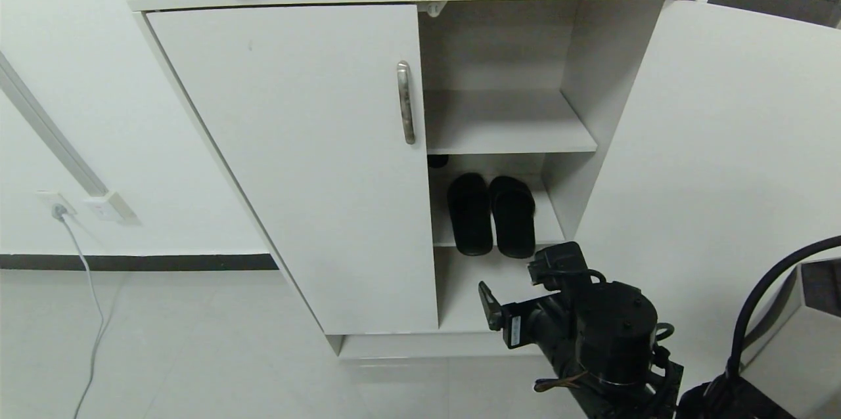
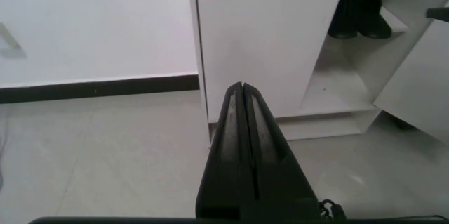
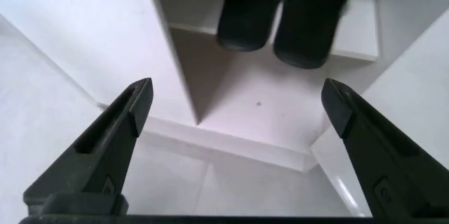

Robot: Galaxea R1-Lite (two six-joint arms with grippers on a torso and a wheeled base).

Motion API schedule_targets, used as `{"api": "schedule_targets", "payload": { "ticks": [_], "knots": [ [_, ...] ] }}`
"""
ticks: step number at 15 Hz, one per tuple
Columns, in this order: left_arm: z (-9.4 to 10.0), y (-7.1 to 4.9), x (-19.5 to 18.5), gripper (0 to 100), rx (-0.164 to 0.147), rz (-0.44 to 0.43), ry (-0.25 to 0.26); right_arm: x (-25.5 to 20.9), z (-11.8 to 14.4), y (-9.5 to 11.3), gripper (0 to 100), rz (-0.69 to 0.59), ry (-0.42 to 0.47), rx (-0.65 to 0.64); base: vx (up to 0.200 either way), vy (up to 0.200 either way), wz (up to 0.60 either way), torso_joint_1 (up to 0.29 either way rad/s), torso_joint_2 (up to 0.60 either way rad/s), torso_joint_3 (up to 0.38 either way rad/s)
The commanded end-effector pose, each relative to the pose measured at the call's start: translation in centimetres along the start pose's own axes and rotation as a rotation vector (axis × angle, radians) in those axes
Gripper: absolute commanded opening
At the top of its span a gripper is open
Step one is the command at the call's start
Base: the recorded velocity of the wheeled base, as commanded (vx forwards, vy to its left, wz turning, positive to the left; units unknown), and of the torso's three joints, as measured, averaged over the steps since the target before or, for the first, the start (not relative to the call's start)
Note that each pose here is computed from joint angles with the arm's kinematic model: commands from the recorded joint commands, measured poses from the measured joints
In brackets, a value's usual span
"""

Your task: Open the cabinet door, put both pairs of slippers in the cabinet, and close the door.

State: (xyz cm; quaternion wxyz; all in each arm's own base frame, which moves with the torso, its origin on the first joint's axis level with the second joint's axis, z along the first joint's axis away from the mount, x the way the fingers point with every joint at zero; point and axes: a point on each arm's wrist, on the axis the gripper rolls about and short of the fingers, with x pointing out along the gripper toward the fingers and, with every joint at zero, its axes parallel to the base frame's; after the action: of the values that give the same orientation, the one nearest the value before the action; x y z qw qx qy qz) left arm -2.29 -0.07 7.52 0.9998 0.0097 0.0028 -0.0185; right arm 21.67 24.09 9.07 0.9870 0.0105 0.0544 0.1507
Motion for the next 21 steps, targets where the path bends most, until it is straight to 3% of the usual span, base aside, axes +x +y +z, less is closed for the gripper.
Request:
{"api": "schedule_targets", "payload": {
  "ticks": [1, 12, 21],
  "knots": [
    [0.0, 0.0, 0.01, 0, 0.0, 0.0, 0.002, -0.02, -0.22, 0.04, 100, 0.004, 0.007, -0.004, 0.0, 0.0, 0.0, 0.0, 0.0, 0.0],
    [0.0, 0.0, 0.01, 0, -0.001, 0.0, 0.002, 0.27, -0.61, 0.25, 100, 0.005, 0.014, -0.01, 0.0, 0.0, 0.0, 0.0, 0.0, 0.007],
    [0.0, 0.0, 0.0, 0, 0.0, 0.0, 0.0, 0.39, -0.98, 0.28, 100, 0.002, 0.013, -0.012, 0.0, 0.0, 0.0, 0.002, 0.0, 0.178]
  ]
}}
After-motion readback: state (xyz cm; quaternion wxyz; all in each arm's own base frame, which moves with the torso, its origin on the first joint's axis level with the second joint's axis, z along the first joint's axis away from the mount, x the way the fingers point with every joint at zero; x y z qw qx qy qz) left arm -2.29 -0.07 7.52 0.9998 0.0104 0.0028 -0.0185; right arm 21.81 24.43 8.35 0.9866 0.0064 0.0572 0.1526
